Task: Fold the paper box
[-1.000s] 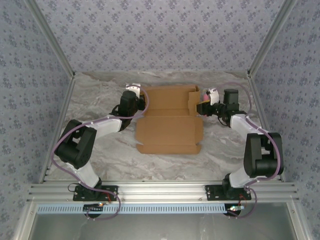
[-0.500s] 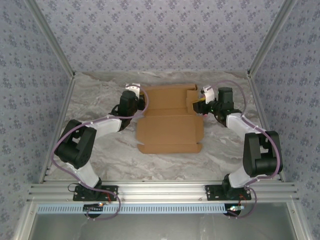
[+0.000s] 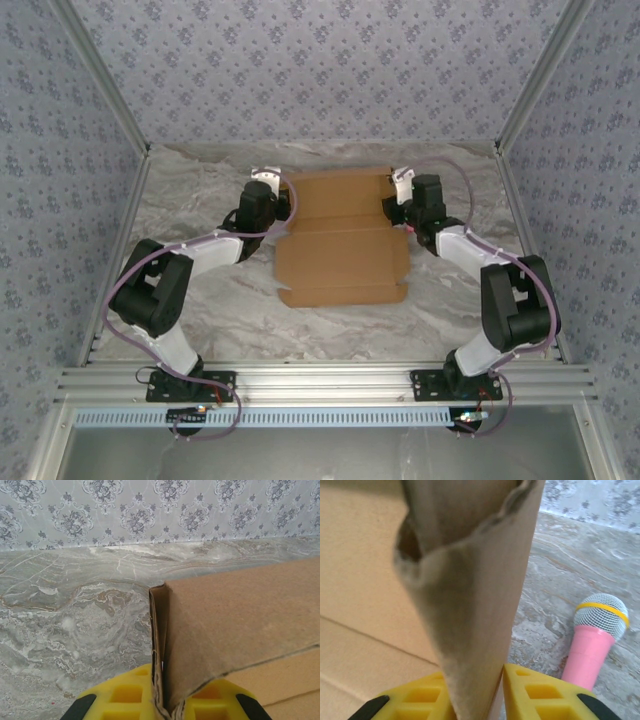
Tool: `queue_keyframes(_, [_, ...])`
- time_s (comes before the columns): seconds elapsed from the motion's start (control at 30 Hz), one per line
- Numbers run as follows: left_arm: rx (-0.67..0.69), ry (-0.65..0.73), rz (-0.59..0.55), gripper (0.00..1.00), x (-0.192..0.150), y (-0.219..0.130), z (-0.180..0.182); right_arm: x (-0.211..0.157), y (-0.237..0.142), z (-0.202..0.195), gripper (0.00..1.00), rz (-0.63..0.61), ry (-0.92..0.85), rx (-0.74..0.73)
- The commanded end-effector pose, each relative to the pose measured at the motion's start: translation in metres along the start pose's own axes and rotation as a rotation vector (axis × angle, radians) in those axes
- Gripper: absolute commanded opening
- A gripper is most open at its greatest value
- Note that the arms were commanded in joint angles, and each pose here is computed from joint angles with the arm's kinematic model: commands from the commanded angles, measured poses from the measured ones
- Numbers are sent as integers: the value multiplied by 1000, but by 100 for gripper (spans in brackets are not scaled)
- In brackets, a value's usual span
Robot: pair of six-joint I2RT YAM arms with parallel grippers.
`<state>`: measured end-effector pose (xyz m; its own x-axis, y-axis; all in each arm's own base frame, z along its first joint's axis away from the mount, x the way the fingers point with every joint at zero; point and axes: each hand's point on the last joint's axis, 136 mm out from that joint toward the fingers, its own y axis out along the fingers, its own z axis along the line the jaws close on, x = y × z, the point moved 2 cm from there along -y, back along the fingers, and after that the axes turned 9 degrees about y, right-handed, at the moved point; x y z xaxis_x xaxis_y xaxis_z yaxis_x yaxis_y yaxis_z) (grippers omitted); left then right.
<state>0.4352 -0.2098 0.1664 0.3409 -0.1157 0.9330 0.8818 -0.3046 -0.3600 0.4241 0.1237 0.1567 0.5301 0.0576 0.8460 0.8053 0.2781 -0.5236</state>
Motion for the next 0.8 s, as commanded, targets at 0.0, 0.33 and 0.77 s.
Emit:
queue_keyframes(0.0, [-78,-20,-31,0,13,1,-18,12,3,-13,25,-51,75,-200])
queue_keyframes(0.33, [-80,-24,-19,0,11,1,-24,-6,2,-13,17,-24,205,-520])
queue_keyframes(0.77, [-66,-29,-13,0,9,1,-23,-10,2,-18,17,-24,229,-666])
